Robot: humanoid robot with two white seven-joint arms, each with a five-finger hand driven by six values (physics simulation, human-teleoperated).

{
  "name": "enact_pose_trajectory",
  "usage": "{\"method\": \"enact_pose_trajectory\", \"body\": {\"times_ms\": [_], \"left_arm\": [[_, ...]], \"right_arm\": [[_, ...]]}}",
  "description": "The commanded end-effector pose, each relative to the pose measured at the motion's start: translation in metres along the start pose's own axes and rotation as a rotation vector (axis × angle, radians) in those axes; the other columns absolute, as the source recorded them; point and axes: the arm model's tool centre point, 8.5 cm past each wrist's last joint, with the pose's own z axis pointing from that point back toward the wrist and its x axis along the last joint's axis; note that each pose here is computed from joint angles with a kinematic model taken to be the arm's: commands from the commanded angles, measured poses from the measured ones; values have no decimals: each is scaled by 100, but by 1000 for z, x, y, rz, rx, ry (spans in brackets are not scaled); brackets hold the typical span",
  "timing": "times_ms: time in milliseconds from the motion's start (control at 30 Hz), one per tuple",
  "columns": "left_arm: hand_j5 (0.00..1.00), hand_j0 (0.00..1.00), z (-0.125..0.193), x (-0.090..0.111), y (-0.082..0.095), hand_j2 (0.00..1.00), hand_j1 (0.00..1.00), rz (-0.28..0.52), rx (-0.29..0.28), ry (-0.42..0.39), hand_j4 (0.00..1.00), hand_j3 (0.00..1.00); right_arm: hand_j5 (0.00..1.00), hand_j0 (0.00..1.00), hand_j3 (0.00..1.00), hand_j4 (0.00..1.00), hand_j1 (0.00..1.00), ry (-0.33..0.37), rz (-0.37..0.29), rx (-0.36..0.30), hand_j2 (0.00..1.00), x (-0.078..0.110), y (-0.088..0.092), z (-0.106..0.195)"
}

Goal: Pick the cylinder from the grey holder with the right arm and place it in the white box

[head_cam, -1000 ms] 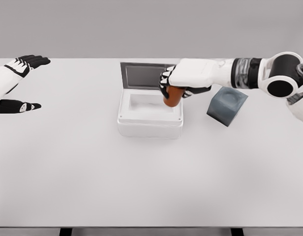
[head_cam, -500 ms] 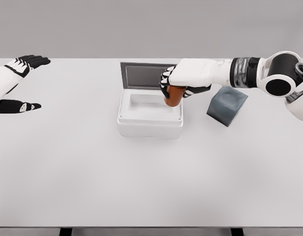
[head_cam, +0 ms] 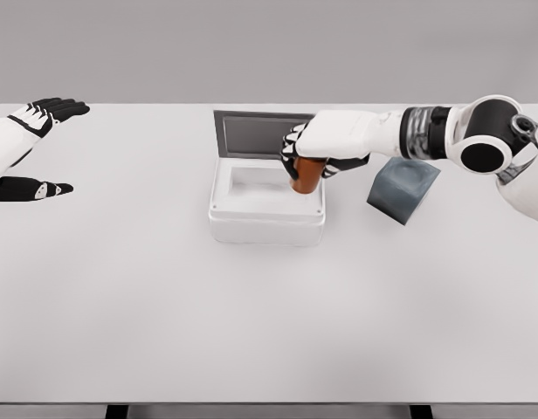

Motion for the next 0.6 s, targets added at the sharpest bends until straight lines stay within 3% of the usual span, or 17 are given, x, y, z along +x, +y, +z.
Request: {"method": "enact_pose_trajectory", "body": {"times_ms": [0,433,467,500,533,567], "left_arm": [[100,100,0,0,0,100,100,6,3,-1,100,100],[100,100,0,0,0,100,100,7,6,-1,100,100],[100,100,0,0,0,100,100,7,6,-1,100,100],[100,100,0,0,0,100,100,7,6,-1,100,100],[100,100,0,0,0,100,100,7,6,-1,100,100],[100,100,0,0,0,100,100,7,6,-1,100,100]], "right_arm": [[24,24,24,24,24,1,-5,-1,24,-1,0,0],[26,26,26,26,26,15,-6,-3,26,-6,-4,1],[33,33,33,33,33,14,-4,-3,33,-6,-4,1],[49,49,49,49,49,13,-1,-3,49,-5,-4,1],[88,88,88,88,88,17,12,-2,88,-3,-5,0],[100,100,100,100,100,13,31,-7,100,2,-8,1]]}}
